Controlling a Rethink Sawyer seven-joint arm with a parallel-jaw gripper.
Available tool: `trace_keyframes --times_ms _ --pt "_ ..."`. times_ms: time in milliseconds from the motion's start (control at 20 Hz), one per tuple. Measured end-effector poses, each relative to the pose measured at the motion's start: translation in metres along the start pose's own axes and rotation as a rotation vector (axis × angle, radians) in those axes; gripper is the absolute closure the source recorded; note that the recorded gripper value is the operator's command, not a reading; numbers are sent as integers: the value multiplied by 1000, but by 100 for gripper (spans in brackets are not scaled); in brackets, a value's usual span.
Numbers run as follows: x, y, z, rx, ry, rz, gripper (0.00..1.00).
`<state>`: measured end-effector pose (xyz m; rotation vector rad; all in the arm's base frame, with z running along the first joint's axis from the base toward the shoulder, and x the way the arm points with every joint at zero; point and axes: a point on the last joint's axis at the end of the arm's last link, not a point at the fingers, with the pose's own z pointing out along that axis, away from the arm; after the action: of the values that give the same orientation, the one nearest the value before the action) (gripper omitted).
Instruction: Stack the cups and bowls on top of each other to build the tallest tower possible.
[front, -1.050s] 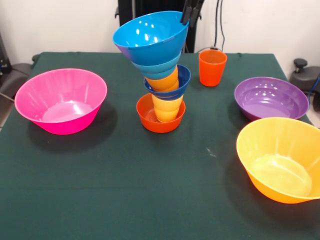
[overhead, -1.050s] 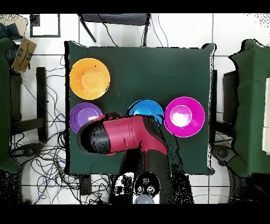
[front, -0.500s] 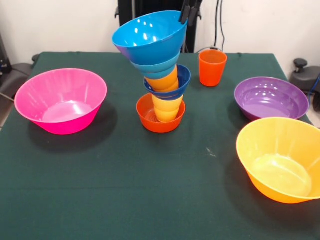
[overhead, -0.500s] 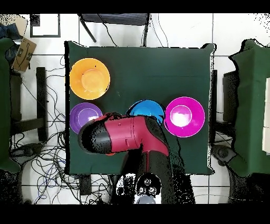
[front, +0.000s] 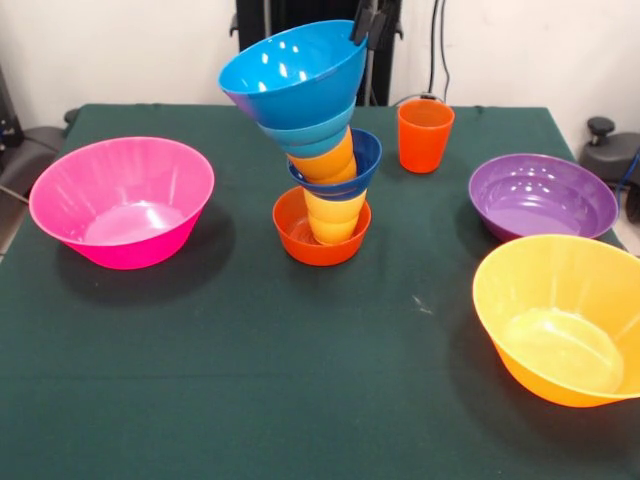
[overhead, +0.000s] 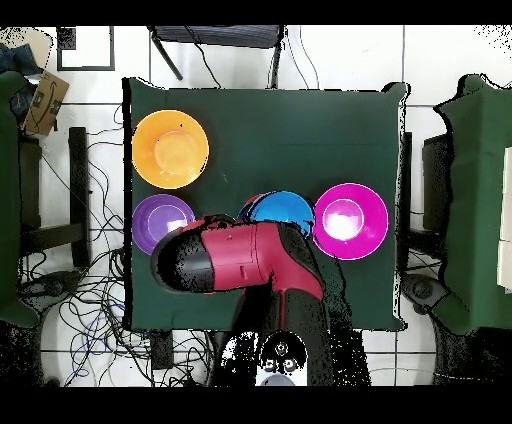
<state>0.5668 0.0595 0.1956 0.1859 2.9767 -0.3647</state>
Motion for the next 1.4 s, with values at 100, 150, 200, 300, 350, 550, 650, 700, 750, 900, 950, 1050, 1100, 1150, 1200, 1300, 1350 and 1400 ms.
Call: trace_keyframes --times_ms 100,150,200,300,350,550,650,700,750,900,950,1050,1100,1150,1200,1300,1350,1400 --pt "-1 1 -1 -5 2 8 100" --pt "-1 2 -1 -9 3 14 100" --pt "-2 2 -2 -13 4 19 100" --pt "-3 4 -3 -19 6 28 100" --pt "-3 4 -3 -22 7 32 100" --pt "-5 7 -5 -34 10 47 100" --pt "-6 8 -6 -39 11 54 100" --pt "-6 9 -6 -41 12 57 100" --pt "-6 9 -7 -43 12 59 100" --pt "-6 10 -7 -44 12 59 100" --pt "-6 10 -7 -44 12 59 100" --pt "-6 10 -7 -44 12 59 100" --pt "-6 10 -7 -44 12 59 100" --pt "-6 10 -7 -44 12 59 100" --pt "-6 10 -7 -44 12 59 100" --pt "-6 10 -7 -44 12 58 100" --pt "-6 10 -7 -44 12 58 100" --pt "-6 10 -7 -44 12 58 100"
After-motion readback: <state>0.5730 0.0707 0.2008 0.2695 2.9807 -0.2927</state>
